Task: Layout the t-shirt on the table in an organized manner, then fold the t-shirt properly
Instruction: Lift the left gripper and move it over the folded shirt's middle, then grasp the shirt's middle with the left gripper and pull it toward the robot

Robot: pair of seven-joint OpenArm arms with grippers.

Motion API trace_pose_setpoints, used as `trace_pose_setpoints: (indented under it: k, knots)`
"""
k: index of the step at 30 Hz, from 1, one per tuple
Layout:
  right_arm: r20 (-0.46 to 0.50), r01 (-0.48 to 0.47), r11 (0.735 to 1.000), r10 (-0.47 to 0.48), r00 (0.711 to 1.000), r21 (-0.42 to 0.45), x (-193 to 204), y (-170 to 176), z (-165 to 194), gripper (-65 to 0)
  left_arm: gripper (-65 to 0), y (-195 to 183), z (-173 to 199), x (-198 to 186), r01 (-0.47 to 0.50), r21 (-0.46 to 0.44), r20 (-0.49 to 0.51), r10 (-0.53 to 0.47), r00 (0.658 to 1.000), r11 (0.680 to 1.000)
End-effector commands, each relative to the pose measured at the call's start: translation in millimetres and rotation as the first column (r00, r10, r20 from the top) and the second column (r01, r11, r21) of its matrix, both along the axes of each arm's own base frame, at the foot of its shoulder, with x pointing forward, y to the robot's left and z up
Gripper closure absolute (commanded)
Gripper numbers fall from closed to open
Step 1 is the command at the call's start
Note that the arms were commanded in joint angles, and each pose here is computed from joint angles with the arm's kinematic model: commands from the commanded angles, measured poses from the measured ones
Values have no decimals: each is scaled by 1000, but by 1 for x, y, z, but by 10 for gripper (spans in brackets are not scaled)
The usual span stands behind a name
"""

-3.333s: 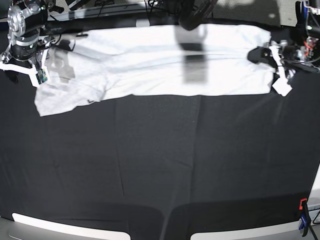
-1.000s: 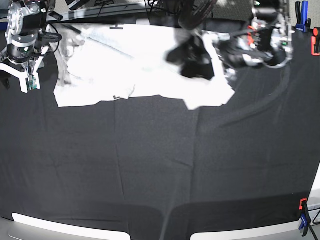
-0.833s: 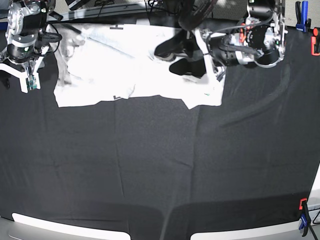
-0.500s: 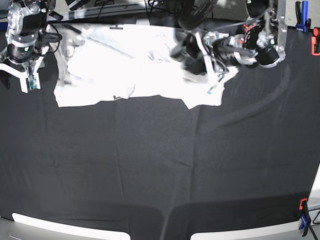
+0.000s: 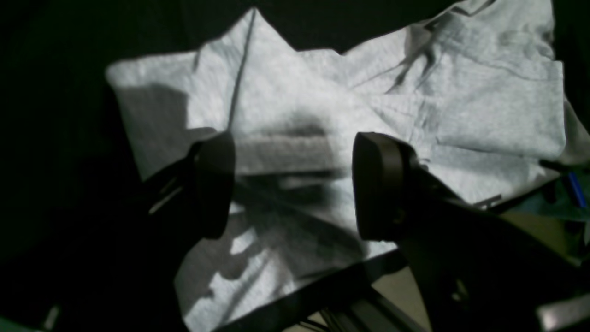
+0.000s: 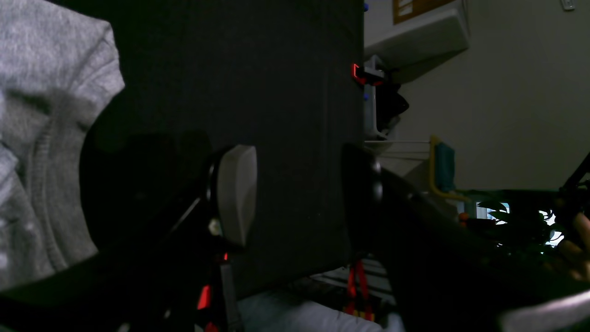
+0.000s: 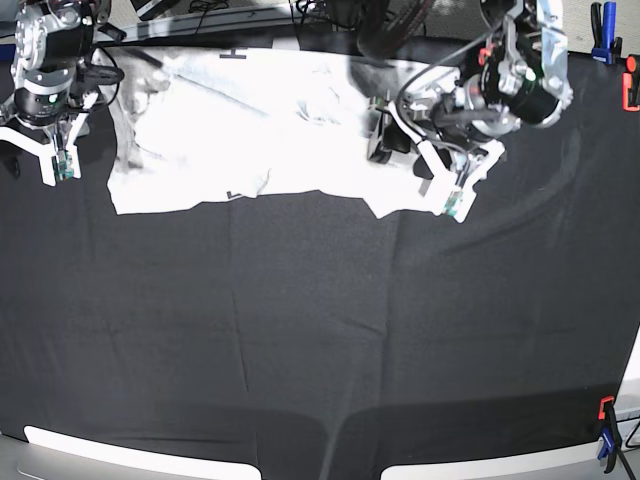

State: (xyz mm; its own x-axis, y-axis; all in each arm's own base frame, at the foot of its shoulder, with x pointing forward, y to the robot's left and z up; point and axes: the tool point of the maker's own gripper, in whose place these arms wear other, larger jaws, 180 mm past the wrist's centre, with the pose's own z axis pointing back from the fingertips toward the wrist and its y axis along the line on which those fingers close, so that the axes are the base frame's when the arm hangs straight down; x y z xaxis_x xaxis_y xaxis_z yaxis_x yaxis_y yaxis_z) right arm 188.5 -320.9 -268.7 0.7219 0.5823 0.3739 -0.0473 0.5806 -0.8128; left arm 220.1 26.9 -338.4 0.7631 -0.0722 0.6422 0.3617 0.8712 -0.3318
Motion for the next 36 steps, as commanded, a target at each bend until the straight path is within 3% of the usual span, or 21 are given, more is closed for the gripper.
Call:
trace_pose_setpoints:
  k: [1, 9, 11, 13, 15, 18, 23, 26, 31, 36]
  knots:
    - [43, -16, 999, 17, 999, -27, 6, -1, 13, -293, -372, -2, 8, 4, -6, -23, 35, 7, 999, 1000]
    - [42, -16, 1000, 17, 999, -27, 6, -1, 13, -293, -372, 2, -10, 10, -87, -53, 20, 88, 996, 995]
    - [42, -15, 1000, 16, 999, -27, 6, -1, 13, -293, -372, 13, -13, 16, -125, 2, 44, 125, 991, 992]
    - [41, -13, 1000, 14, 999, -27, 6, -1, 13, -293, -372, 35, -19, 22, -224, 85, 55, 220, 974, 971]
    - [41, -13, 1000, 14, 999, -28, 6, -1, 13, -293, -372, 44, -21, 24, -272, 109, 45, 268, 962, 956]
    - [41, -14, 1000, 15, 999, -28, 6, -1, 13, -293, -372, 28, -18, 20, -239, 21, -1, 239, 971, 971]
    - [41, -14, 1000, 15, 999, -28, 6, -1, 13, -293, -372, -13, -3, 11, -64, -105, 30, 67, 997, 992]
    - [41, -13, 1000, 14, 999, -28, 6, -1, 13, -293, -372, -23, -5, 9, -26, -69, 50, 29, 998, 997]
    - [41, -13, 1000, 14, 999, -28, 6, -1, 13, -293, -372, -19, -13, 11, -74, 17, 54, 73, 996, 997]
    - [41, -13, 1000, 14, 999, -28, 6, -1, 13, -293, -372, -36, -10, 5, -32, -18, 46, 33, 998, 999]
